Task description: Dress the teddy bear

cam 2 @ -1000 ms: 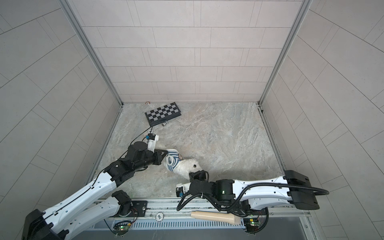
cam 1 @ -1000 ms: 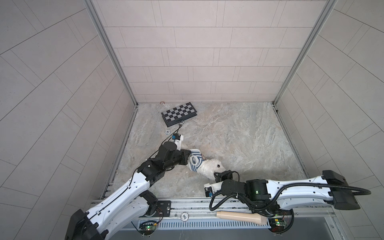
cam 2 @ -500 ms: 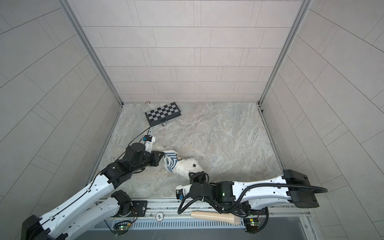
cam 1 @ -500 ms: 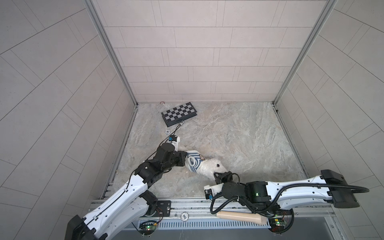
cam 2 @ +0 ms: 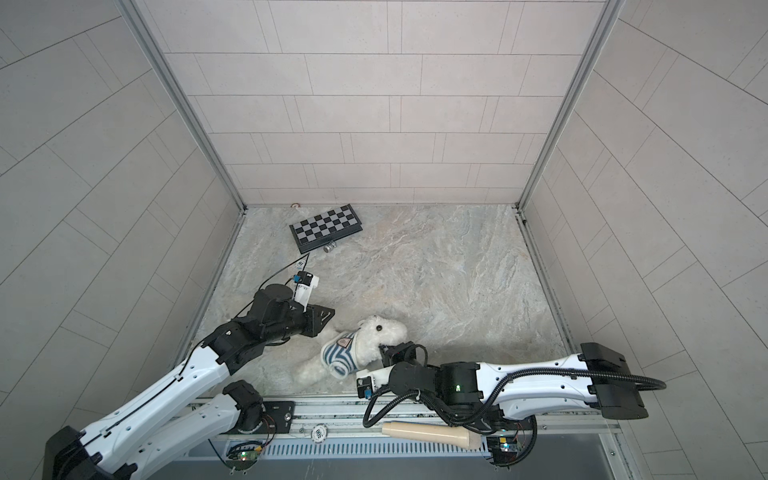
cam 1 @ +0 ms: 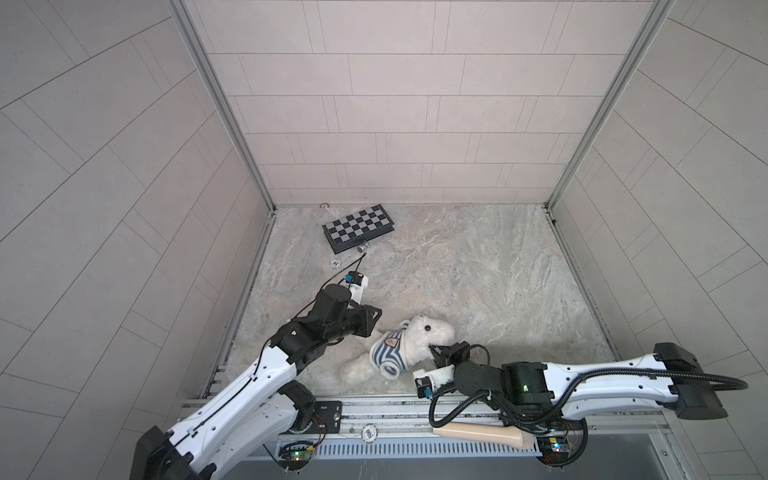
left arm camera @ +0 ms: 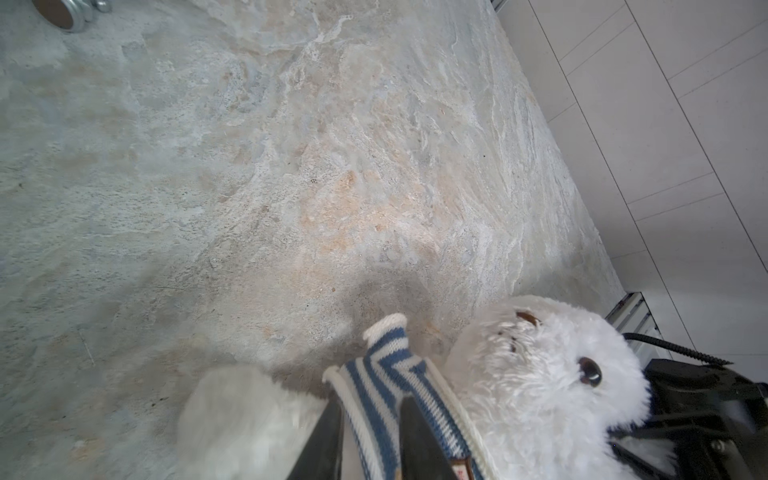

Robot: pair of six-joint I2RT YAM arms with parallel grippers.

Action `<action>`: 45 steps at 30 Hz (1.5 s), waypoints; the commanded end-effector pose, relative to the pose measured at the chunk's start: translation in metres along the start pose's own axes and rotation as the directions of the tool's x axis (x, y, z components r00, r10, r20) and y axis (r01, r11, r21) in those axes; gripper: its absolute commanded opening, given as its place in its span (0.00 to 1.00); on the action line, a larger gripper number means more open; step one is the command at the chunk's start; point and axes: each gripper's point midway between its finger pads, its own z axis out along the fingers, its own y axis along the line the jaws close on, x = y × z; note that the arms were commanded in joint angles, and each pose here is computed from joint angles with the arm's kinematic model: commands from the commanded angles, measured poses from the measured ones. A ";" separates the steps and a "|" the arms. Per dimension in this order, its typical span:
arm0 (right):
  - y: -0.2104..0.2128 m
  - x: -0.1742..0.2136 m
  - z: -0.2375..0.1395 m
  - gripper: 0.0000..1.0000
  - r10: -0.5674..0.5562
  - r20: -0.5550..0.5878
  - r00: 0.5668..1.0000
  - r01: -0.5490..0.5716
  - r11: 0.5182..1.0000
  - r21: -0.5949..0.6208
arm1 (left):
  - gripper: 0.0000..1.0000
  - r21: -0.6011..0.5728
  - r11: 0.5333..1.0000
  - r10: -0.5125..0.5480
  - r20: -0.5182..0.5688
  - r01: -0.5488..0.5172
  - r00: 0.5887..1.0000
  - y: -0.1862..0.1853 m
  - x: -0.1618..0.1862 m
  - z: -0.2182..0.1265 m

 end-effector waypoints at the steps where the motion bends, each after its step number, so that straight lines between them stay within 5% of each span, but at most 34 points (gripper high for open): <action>1: -0.011 -0.004 -0.001 0.00 0.063 0.027 0.998 -0.063 0.998 0.018 | 0.26 0.025 0.998 0.054 0.010 -0.054 0.999 -0.010 -0.004 -0.012; 16: -0.048 0.002 0.016 0.00 0.194 0.108 0.975 -0.199 0.979 0.036 | 0.46 0.082 0.992 0.092 -0.002 -0.091 0.996 -0.028 0.000 -0.016; 24: -0.067 0.011 0.021 0.00 0.423 0.119 0.898 -0.418 0.906 -0.068 | 0.68 -0.113 0.993 0.051 0.178 -0.031 0.983 0.003 -0.039 -0.040; 28: -0.078 0.011 0.015 0.00 0.614 0.095 0.784 -0.593 0.785 -0.181 | 0.79 -0.115 0.992 0.082 0.226 -0.057 0.971 -0.002 -0.056 -0.053; 36: -0.081 0.018 0.025 0.00 0.901 -0.111 0.420 -0.863 0.359 -0.355 | 0.63 -0.083 0.993 0.103 0.168 -0.090 0.980 -0.009 -0.046 -0.046; 41: -0.069 0.025 0.036 0.00 0.908 -0.205 0.365 -0.892 0.278 -0.357 | 0.52 -0.061 0.989 0.137 0.112 -0.131 0.984 -0.016 -0.033 -0.032; 45: -0.062 0.035 0.044 0.00 0.909 -0.229 0.349 -0.903 0.260 -0.341 | 0.44 -0.062 0.990 0.125 0.015 -0.124 0.992 -0.014 -0.016 -0.009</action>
